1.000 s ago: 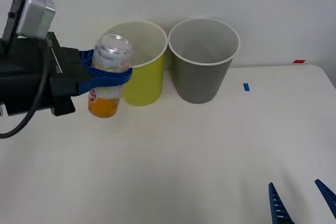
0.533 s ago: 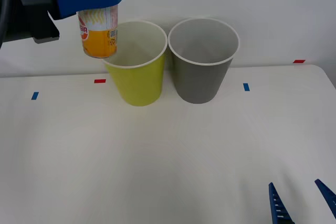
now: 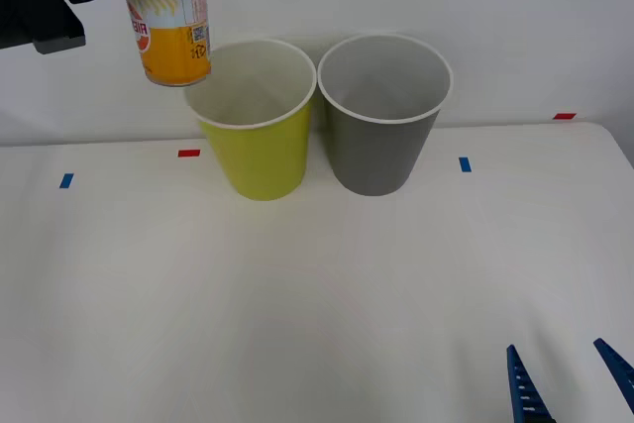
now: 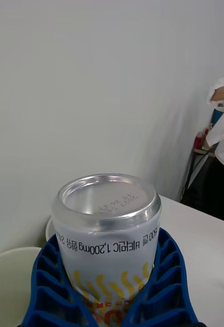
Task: Put cans in the gray bin and PET bottles in the light green bin.
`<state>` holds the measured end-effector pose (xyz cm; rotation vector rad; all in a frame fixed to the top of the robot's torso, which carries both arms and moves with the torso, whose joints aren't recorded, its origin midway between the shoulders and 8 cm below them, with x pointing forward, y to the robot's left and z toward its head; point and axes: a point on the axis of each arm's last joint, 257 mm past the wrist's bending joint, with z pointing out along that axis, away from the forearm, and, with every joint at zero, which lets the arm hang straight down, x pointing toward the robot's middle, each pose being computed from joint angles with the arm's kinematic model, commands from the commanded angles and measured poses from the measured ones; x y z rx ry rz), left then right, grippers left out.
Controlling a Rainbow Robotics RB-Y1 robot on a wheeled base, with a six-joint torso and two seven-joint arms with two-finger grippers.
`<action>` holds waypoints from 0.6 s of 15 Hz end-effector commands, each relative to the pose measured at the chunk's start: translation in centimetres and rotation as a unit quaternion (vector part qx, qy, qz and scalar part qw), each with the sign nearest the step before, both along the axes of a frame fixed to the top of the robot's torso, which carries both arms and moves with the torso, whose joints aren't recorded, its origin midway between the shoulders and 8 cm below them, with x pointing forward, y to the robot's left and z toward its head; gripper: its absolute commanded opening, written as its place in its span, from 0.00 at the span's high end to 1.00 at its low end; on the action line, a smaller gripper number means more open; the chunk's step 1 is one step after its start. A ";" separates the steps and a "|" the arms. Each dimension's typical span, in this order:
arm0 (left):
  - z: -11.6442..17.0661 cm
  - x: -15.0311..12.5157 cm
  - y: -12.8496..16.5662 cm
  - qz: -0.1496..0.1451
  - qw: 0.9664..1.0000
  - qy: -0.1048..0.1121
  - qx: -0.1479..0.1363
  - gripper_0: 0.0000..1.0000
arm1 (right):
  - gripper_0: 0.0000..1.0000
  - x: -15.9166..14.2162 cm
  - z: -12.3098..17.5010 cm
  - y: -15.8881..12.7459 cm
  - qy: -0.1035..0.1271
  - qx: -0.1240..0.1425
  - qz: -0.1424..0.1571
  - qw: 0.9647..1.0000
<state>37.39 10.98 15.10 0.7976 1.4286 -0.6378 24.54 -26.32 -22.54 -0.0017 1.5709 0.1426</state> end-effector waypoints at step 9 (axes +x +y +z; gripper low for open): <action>1.9 6.6 -7.8 0.082 0.996 -0.004 -0.046 1.00 | 0.00 0.0 0.0 0.0 0.000 0.000 0.000 1.000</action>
